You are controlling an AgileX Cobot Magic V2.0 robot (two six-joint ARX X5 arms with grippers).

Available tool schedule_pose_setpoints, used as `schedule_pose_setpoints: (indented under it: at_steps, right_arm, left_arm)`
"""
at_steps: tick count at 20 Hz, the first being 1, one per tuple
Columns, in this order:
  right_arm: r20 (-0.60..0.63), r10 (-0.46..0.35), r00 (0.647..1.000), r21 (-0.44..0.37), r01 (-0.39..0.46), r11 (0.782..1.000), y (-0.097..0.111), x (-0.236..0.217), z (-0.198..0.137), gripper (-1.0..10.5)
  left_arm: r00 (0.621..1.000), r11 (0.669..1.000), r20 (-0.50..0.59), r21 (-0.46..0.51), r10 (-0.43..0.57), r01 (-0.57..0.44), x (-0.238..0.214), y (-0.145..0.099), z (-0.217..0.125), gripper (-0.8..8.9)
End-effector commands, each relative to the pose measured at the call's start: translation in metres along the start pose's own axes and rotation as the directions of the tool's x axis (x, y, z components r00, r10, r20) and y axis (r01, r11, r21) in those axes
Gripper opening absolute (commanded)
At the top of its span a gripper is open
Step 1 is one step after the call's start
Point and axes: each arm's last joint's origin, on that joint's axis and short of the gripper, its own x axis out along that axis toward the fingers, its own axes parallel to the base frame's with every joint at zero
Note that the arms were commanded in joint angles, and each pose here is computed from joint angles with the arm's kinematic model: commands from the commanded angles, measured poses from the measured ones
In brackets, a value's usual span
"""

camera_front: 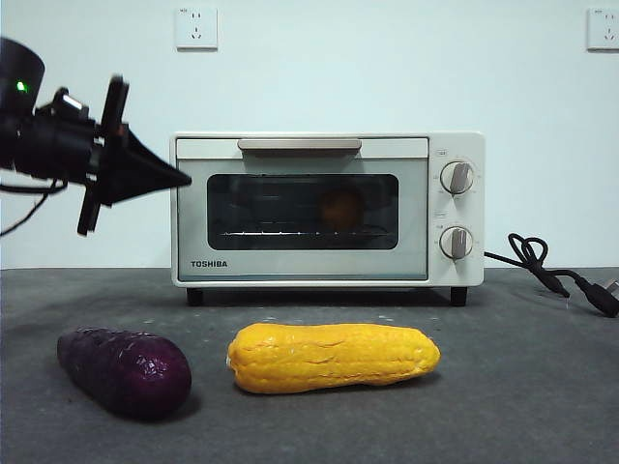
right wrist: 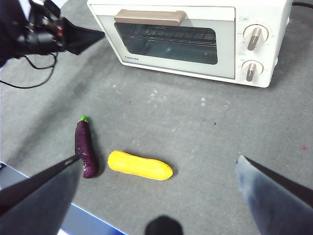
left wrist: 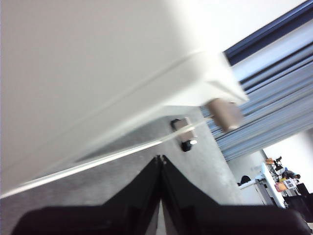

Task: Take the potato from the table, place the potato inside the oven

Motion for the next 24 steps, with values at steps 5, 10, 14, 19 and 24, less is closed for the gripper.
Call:
schedule_pose_setpoints:
  at_steps: [5, 10, 14, 19, 24]
  right_arm:
    - [-0.013, -0.004, 1.000, -0.018, 0.004, 1.000, 0.000, 0.006, 0.002, 6.0]
    - [-0.057, -0.005, 0.998, -0.058, 0.002, 0.998, 0.000, 0.018, 0.005, 6.0]
    - [-0.085, 0.011, 0.996, -0.078, -0.018, 0.997, 0.000, 0.025, 0.006, 5.9]
    - [-0.105, 0.065, 0.992, -0.075, -0.073, 0.995, 0.002, 0.026, 0.006, 5.8]
    - [-0.128, 0.060, 0.990, -0.072, -0.070, 0.995, 0.001, 0.025, 0.003, 0.0]
  left_arm:
    - [0.999, 0.979, 0.025, 0.197, 0.039, -0.043, -0.040, -0.089, 0.009, -0.07]
    - [0.969, 0.898, 0.050, 0.367, 0.240, -0.241, -0.088, -0.166, -0.023, -0.07]
    - [0.913, 0.801, 0.067, 0.456, 0.403, -0.387, -0.123, -0.206, -0.060, -0.08]
    - [0.882, 0.761, 0.046, 0.487, 0.469, -0.429, -0.154, -0.229, -0.093, -0.08]
    - [0.874, 0.760, 0.031, 0.478, 0.486, -0.440, -0.164, -0.235, -0.105, -0.08]
